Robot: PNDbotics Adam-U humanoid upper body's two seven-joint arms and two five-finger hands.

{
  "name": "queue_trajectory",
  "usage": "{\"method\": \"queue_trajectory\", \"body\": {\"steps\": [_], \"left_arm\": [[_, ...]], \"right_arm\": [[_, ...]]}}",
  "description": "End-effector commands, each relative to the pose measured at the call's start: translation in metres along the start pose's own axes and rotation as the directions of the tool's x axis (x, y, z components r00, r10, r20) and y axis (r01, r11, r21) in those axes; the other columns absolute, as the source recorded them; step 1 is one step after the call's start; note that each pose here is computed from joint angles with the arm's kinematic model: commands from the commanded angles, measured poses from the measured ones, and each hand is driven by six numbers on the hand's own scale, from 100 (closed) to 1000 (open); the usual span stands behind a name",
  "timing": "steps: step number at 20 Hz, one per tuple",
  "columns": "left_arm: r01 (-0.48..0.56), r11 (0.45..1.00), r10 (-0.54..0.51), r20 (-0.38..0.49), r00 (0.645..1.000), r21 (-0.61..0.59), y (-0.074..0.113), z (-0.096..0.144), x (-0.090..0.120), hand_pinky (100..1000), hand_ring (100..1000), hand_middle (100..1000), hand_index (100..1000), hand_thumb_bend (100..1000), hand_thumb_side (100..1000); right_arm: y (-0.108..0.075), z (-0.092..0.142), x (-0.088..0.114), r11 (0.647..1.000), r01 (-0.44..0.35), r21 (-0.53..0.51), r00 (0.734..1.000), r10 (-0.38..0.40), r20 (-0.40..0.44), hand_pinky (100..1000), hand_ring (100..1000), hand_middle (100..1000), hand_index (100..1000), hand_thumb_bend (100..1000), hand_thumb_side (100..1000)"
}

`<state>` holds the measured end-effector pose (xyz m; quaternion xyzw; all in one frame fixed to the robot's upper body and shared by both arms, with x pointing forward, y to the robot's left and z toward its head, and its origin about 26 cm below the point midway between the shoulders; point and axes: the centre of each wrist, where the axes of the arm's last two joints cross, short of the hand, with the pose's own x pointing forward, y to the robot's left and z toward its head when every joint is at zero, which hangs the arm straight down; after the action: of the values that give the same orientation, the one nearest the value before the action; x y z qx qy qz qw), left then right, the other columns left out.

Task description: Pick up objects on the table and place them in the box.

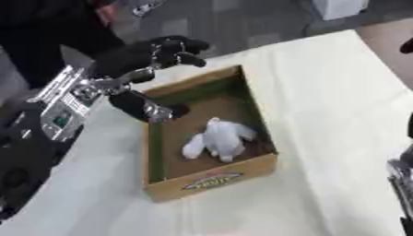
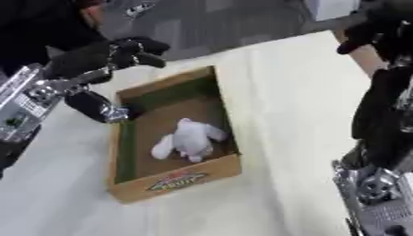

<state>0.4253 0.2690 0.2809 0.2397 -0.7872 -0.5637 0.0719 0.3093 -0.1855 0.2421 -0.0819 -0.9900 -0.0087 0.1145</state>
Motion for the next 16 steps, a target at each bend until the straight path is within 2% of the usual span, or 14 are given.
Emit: {"method": "queue_trajectory", "body": {"steps": [1, 2, 3, 4, 5, 7, 9, 10, 11, 16], "left_arm": [[0.046, 0.997, -0.043, -0.047, 0.998, 0.062, 0.030, 0.010, 0.001, 978, 860, 918, 848, 191, 795], [0.039, 0.996, -0.035, -0.052, 0.998, 0.085, 0.033, 0.011, 0.004, 949, 835, 895, 824, 181, 788], [0.029, 0.993, -0.023, -0.049, 0.999, 0.112, 0.035, 0.012, 0.008, 957, 843, 903, 832, 183, 790], [0.017, 0.990, -0.011, -0.047, 0.999, 0.138, 0.037, 0.013, 0.011, 904, 803, 865, 782, 173, 776], [0.001, 0.984, 0.007, -0.041, 0.999, 0.178, 0.039, 0.014, 0.014, 898, 799, 861, 779, 172, 775], [-0.039, 0.963, 0.048, -0.030, 0.998, 0.265, 0.042, 0.017, 0.022, 815, 742, 814, 731, 161, 756], [-0.092, 0.924, 0.106, -0.019, 0.994, 0.370, 0.044, 0.020, 0.031, 758, 700, 788, 715, 156, 752], [-0.114, 0.906, 0.132, -0.015, 0.991, 0.408, 0.044, 0.022, 0.035, 744, 692, 787, 718, 159, 804], [-0.141, 0.881, 0.163, -0.012, 0.987, 0.451, 0.043, 0.024, 0.041, 735, 684, 784, 717, 158, 753], [-0.251, 0.773, 0.312, -0.005, 0.950, 0.583, 0.036, 0.031, 0.069, 690, 653, 786, 746, 156, 773]], "right_arm": [[-0.009, 0.001, 0.001, 0.999, -0.043, -0.001, 0.999, 0.043, 0.001, 370, 479, 535, 641, 100, 857], [-0.012, 0.004, -0.001, 0.998, -0.060, -0.004, 0.998, 0.060, -0.011, 370, 479, 535, 641, 100, 856], [-0.016, 0.007, -0.002, 0.997, -0.077, -0.008, 0.997, 0.077, -0.021, 370, 479, 535, 641, 100, 857], [-0.018, 0.009, -0.002, 0.996, -0.091, -0.011, 0.995, 0.091, -0.030, 371, 479, 534, 641, 100, 856], [-0.022, 0.013, -0.003, 0.994, -0.109, -0.014, 0.993, 0.109, -0.041, 371, 479, 535, 641, 100, 856], [-0.027, 0.017, -0.005, 0.990, -0.137, -0.019, 0.989, 0.135, -0.057, 371, 479, 534, 641, 100, 857], [-0.030, 0.021, -0.006, 0.987, -0.157, -0.020, 0.985, 0.155, -0.069, 371, 478, 534, 641, 100, 857], [-0.032, 0.023, -0.006, 0.986, -0.164, -0.020, 0.984, 0.162, -0.073, 371, 478, 534, 641, 100, 857], [-0.033, 0.024, -0.006, 0.985, -0.172, -0.019, 0.982, 0.170, -0.078, 372, 478, 534, 641, 100, 857], [-0.037, 0.029, -0.007, 0.981, -0.193, -0.012, 0.977, 0.191, -0.089, 371, 478, 534, 640, 100, 857]]}}
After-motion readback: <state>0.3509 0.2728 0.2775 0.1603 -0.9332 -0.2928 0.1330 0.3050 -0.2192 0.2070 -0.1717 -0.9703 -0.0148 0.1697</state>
